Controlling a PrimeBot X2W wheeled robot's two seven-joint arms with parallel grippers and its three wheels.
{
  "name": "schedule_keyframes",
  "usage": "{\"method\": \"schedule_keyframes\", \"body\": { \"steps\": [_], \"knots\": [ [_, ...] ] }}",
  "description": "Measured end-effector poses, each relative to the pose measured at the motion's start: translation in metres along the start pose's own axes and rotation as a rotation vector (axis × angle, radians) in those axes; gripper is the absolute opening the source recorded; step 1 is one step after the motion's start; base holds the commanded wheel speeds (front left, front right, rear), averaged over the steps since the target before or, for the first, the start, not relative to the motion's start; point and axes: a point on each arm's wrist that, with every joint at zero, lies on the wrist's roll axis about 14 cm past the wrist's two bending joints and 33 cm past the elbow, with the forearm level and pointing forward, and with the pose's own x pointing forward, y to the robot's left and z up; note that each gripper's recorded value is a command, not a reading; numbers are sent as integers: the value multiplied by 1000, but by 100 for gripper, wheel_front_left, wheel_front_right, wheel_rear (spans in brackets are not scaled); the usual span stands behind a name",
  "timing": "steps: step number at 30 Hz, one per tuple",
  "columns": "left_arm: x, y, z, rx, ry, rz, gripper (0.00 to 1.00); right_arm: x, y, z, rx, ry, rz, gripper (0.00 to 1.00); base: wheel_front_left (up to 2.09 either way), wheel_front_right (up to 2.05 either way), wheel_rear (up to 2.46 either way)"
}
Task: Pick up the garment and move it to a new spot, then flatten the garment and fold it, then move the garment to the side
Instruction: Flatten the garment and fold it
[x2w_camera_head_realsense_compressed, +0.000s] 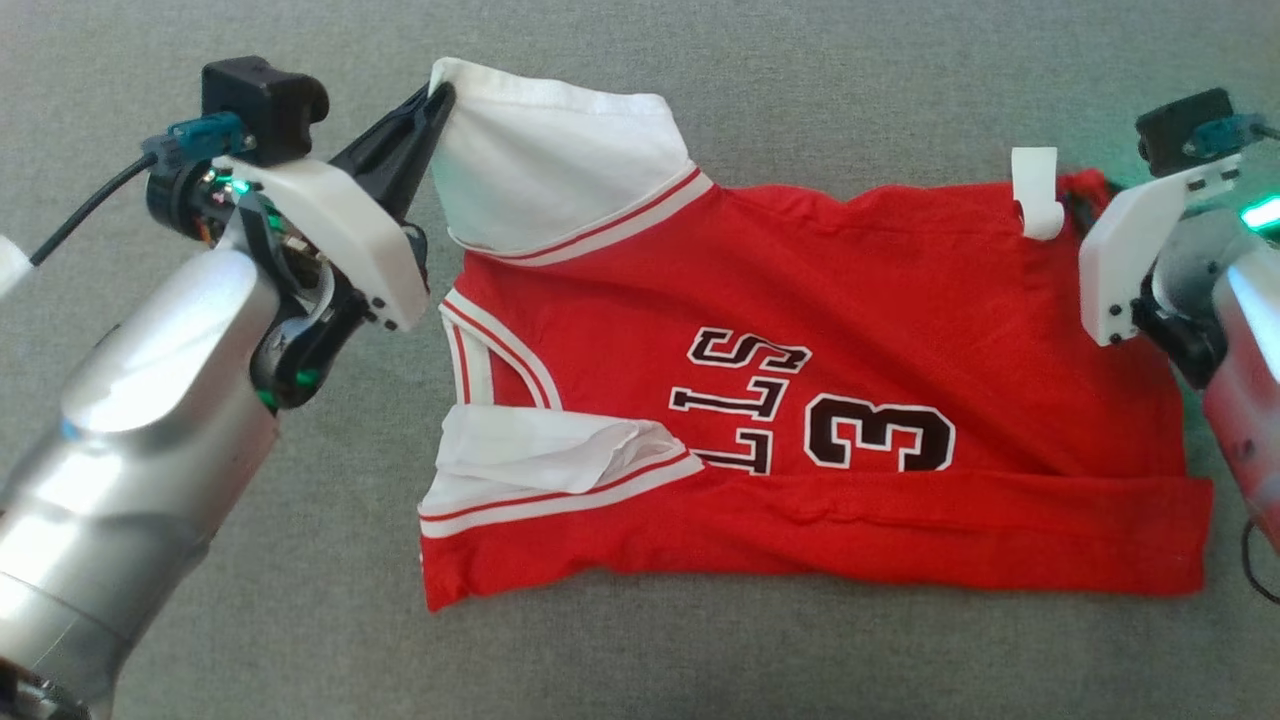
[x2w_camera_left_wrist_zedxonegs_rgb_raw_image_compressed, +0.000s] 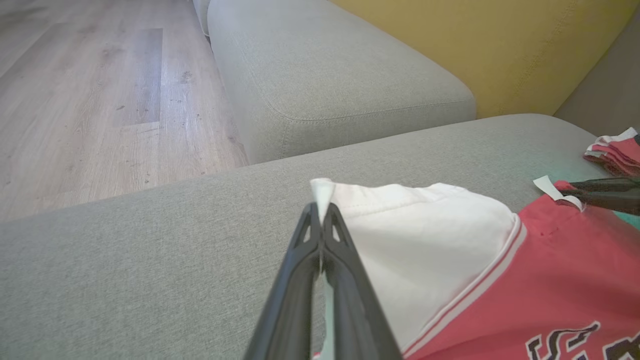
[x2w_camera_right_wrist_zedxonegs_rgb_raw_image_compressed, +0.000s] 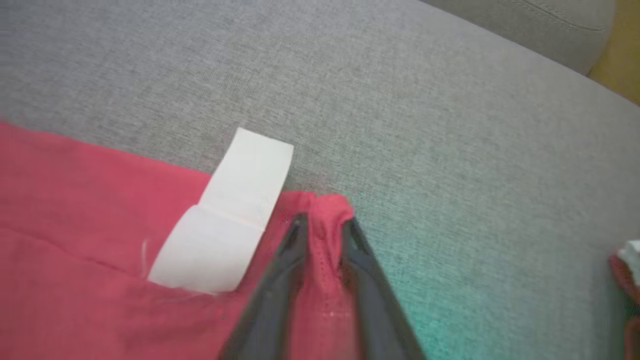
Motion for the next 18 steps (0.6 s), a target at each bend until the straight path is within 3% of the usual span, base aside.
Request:
{"method": "schedule_keyframes", "body": {
  "steps": [9, 18],
  "knots": [
    [5, 20, -3, 29, 26, 69, 0, -7, -15, 5, 89, -54, -22, 0, 0, 0, 0],
    [31, 56, 40, 163, -42, 166, 0, -8, -36, 69, 167, -243, -46, 0, 0, 0, 0]
  ]
}}
